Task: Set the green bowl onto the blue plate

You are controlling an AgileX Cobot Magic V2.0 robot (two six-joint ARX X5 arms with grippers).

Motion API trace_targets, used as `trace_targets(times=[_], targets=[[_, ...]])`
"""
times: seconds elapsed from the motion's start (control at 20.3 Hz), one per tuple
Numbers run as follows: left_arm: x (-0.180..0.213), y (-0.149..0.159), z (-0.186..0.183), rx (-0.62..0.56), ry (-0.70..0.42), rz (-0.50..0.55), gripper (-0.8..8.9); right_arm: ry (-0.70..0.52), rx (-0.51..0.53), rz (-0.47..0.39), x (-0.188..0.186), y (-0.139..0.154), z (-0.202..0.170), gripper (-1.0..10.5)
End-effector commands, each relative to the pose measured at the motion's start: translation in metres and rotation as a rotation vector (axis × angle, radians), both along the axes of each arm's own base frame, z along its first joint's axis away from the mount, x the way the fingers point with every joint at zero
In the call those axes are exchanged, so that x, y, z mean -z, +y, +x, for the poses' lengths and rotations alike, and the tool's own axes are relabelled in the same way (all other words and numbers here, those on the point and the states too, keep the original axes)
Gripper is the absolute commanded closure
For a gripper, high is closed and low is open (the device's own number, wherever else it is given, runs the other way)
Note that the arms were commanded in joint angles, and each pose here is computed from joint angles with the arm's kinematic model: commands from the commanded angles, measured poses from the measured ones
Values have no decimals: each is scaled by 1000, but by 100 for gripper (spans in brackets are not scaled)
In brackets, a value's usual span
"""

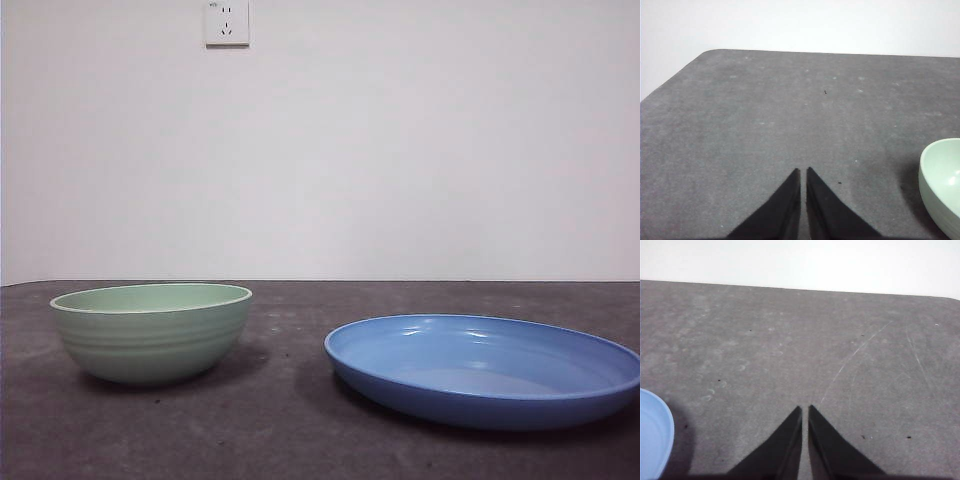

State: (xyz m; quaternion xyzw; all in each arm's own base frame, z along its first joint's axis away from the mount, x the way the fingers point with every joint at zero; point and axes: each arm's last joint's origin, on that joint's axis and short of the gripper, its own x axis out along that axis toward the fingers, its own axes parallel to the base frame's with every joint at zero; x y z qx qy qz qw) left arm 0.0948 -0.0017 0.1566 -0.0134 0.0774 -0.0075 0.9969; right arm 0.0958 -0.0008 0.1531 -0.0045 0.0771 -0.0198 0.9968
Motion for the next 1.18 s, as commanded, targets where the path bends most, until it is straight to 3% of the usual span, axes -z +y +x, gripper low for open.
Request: trace_targets(times=[0.05,0.44,0.64,0.94,1.18], targets=[[7,0,1,-3,23,-7,794,-6,-3,-12,1,0,0,928],[7,0,1,-4,20,-23,794,-5,-3,-8,1,0,0,928],[7,0,1,-20,21,-116,794,-6,-3,0,1,0,0,928],[3,0,1,-19,-17,-118,793,-16,8,94,0,0,0,928],[2,0,2,-11,-22,-155,796,-15,-80,153,-2,3,0,933]])
